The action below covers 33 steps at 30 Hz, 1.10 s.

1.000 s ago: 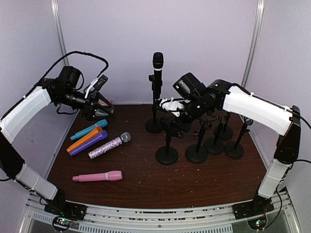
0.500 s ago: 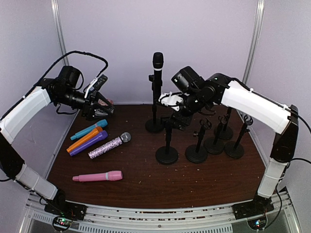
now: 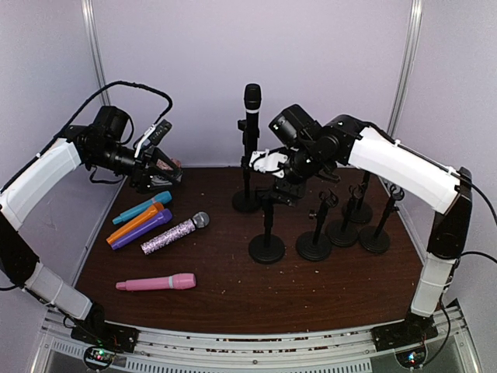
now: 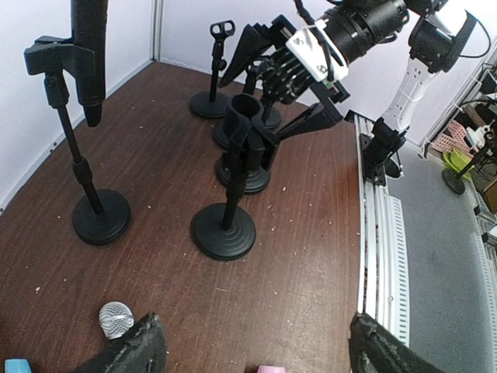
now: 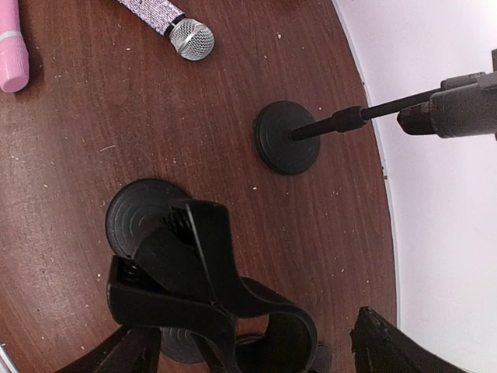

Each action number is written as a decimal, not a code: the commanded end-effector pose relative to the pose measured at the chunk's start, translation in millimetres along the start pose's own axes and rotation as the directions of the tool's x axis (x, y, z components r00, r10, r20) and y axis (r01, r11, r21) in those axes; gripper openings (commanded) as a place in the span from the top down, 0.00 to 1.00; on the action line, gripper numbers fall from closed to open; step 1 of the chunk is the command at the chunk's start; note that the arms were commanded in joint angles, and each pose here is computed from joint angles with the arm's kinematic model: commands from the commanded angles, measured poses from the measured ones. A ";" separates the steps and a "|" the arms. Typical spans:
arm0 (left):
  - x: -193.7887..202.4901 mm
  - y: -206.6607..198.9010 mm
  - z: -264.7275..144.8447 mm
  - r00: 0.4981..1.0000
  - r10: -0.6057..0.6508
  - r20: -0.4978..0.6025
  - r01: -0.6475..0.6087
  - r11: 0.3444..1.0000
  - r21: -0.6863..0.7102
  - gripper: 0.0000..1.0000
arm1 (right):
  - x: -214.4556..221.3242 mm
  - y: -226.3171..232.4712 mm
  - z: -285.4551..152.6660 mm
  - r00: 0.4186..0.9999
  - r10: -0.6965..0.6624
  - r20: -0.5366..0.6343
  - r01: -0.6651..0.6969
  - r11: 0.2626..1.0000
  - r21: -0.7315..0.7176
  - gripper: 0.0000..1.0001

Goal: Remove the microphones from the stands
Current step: Pick up the microphone stand from the center of the board.

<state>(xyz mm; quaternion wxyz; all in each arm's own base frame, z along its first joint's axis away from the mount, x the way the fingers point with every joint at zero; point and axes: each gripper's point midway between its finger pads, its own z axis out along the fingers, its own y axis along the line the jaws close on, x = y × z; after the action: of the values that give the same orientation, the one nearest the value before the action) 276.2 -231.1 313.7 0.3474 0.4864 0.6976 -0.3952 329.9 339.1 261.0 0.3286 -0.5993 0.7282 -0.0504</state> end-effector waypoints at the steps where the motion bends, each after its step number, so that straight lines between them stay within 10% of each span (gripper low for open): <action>1: -11.2 -4.5 -4.4 0.999 0.038 0.027 -0.038 0.999 0.014 0.16 | -9.6 1.0 0.1 0.999 -0.049 0.004 0.049 0.999 -0.016 0.14; 15: -12.0 -7.4 -6.9 0.999 0.047 0.022 -0.047 0.999 0.013 0.17 | -22.5 7.8 28.1 1.000 0.010 -0.003 -0.010 0.999 -0.047 0.27; 25: -15.0 -6.4 -5.3 0.998 0.046 0.031 -0.046 0.999 0.028 0.17 | 1.2 -4.1 37.1 0.986 0.163 -0.018 -0.163 0.987 0.017 0.81; 33: -16.7 -5.9 -5.9 0.999 0.043 0.031 -0.044 0.999 0.024 0.18 | 12.9 -53.0 27.6 0.969 0.247 0.000 -0.244 0.957 0.159 0.92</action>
<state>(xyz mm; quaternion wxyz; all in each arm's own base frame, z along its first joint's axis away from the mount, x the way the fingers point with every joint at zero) 271.8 -231.7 321.3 0.3469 0.4922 0.6903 -0.4010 359.3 342.3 236.7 0.3265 -0.5280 0.7836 -0.0249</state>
